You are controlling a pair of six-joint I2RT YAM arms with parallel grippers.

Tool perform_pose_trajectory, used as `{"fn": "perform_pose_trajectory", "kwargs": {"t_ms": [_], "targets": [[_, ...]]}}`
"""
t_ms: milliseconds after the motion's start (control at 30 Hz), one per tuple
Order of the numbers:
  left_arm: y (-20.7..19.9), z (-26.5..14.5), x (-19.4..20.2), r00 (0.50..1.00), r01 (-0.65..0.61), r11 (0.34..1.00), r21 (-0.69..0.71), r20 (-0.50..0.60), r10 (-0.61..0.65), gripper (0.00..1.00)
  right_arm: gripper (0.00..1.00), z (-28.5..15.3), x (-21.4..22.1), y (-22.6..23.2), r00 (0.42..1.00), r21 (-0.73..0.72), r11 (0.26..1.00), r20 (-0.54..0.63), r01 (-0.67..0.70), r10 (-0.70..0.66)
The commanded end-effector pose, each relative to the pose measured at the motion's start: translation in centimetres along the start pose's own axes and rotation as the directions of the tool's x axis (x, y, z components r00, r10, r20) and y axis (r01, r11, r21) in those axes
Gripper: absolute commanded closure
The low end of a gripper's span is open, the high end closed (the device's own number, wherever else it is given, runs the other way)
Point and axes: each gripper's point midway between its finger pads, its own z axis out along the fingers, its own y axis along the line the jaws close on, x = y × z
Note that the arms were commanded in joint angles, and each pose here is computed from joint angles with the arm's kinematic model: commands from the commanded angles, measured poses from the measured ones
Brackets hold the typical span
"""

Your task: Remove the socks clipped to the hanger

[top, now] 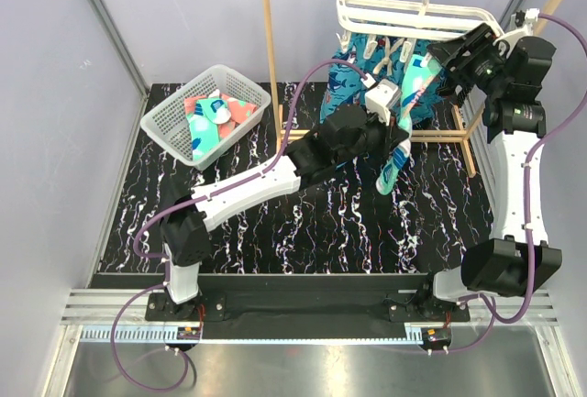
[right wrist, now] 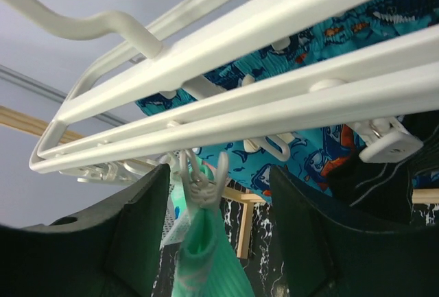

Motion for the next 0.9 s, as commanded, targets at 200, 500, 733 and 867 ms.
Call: {"fn": "perform_pose_trajectory", "kwargs": {"t_ms": [200, 500, 733, 867], "targets": [[-2.4, -1.7, -5.3, 0.993, -0.003, 0.997, 0.073, 0.116, -0.005, 1.00, 0.42, -0.3, -3.6, 3.5, 0.990, -0.106, 0.991, 0.117, 0.085, -0.072], [-2.3, -1.8, -5.1, 0.994, -0.003, 0.997, 0.072, 0.111, -0.005, 1.00, 0.52, -0.1, -4.2, 3.9, 0.987, -0.122, 0.987, 0.133, 0.103, -0.086], [-2.4, -1.9, -5.2, 0.994, 0.000, 0.997, 0.073, 0.112, -0.008, 1.00, 0.87, -0.3, -3.9, 3.8, 0.987, -0.119, 0.987, 0.132, 0.107, -0.091], [-2.3, -2.1, -5.2, 0.994, 0.002, 0.998, 0.070, 0.113, -0.010, 1.00, 1.00, -0.4, -3.9, 3.9, 0.987, -0.119, 0.987, 0.131, 0.105, -0.089]]}}
